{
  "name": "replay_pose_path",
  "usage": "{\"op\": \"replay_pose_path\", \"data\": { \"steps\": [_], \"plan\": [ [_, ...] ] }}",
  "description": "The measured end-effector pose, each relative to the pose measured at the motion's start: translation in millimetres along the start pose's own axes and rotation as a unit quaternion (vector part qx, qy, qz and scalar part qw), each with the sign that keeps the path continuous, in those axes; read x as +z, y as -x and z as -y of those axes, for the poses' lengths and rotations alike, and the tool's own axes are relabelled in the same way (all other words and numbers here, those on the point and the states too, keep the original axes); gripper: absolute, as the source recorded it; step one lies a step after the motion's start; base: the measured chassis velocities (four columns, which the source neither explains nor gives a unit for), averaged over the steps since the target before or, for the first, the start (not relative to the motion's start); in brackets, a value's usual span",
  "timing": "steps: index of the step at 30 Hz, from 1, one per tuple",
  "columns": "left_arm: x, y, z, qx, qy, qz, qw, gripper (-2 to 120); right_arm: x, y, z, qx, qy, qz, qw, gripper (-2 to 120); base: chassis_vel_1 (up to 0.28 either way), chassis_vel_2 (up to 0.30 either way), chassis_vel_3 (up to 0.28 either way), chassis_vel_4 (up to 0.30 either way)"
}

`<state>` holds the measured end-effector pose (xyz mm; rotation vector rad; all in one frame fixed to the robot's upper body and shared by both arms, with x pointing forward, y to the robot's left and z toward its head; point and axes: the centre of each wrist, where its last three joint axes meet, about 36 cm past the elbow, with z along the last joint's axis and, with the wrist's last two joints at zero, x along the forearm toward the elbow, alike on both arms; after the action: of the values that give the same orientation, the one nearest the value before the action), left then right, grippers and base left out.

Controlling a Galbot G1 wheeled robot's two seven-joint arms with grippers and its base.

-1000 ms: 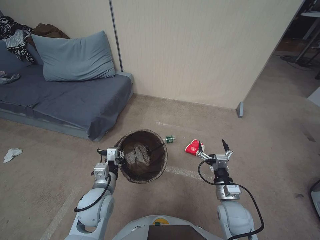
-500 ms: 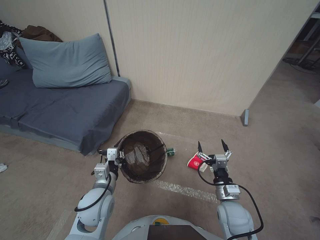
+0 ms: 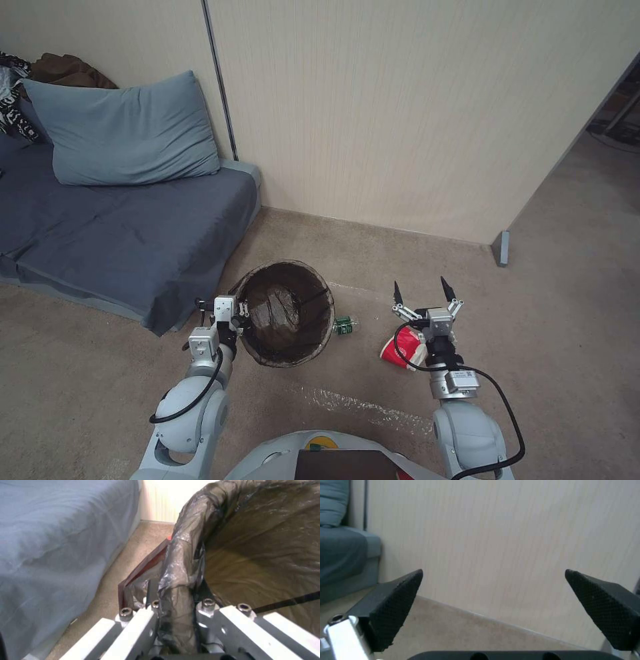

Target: Pick up the trash bin, then pick up the garbage from the floor and place it into the trash bin.

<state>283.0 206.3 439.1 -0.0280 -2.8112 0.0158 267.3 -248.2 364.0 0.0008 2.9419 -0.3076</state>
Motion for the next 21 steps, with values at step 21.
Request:
{"op": "replay_pose_path", "data": {
  "steps": [21],
  "plan": [
    [-12.0, -3, -2.2, 0.001, 0.011, 0.029, 0.9995, 3, 4, 20, -6, 0.095, 0.092, -0.276, 0.952, 100, 0.0, 0.0, 0.0, 0.0]
  ]
}}
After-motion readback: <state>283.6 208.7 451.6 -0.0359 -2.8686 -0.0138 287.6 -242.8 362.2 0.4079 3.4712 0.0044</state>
